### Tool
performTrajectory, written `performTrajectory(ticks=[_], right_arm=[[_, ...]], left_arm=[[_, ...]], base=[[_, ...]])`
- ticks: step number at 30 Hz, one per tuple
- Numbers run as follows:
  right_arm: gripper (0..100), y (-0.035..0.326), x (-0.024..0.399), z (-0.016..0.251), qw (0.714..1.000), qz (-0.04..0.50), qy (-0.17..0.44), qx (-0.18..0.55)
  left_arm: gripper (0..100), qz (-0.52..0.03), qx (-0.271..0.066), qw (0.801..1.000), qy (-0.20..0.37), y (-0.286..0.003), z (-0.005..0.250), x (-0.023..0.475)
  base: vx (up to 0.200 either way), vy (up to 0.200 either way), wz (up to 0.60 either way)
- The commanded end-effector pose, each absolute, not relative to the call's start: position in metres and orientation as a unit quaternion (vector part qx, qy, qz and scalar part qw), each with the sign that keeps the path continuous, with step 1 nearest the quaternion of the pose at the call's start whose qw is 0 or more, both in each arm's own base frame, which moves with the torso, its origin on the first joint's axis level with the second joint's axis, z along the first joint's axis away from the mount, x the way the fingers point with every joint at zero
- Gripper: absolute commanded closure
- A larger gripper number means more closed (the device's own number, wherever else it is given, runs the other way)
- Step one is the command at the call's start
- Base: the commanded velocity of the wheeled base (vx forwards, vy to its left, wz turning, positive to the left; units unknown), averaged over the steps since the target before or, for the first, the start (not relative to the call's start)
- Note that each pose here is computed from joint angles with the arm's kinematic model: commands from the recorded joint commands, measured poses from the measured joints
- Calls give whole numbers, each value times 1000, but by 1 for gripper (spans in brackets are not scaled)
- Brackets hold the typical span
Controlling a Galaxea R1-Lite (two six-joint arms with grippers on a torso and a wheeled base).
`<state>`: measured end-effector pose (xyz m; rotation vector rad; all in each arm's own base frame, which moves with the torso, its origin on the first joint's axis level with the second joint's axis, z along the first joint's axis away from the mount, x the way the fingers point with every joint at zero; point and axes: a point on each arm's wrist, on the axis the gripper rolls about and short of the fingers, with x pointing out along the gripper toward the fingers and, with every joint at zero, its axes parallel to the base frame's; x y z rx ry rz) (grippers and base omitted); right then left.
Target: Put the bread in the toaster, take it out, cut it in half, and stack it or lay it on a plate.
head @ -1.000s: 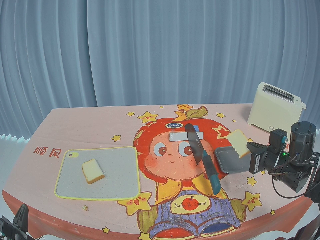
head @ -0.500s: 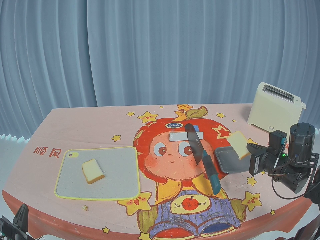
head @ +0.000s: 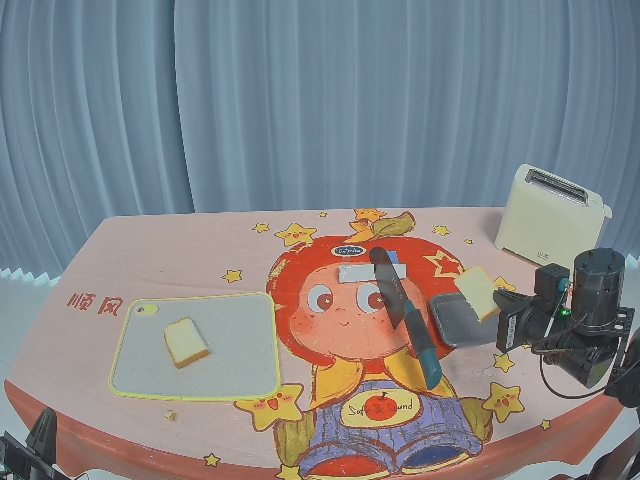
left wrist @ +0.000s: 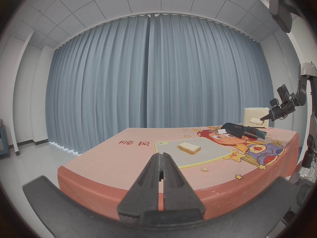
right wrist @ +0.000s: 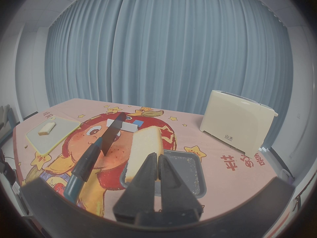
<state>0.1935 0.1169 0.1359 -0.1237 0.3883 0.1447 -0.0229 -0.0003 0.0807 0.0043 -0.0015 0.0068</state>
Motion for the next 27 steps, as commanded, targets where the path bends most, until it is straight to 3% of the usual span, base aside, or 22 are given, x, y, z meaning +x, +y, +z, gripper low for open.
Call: performTrajectory(ticks=[1,27], right_arm=[[100,117,194,134,976,71,196,-63],[100,124,223,97,965,3,252,-72]], left_arm=[[100,4,2,1000,0,0,75,-23],[100,4,3,1000,0,0,75,-23]], base=[[0,0,0],[0,0,0]])
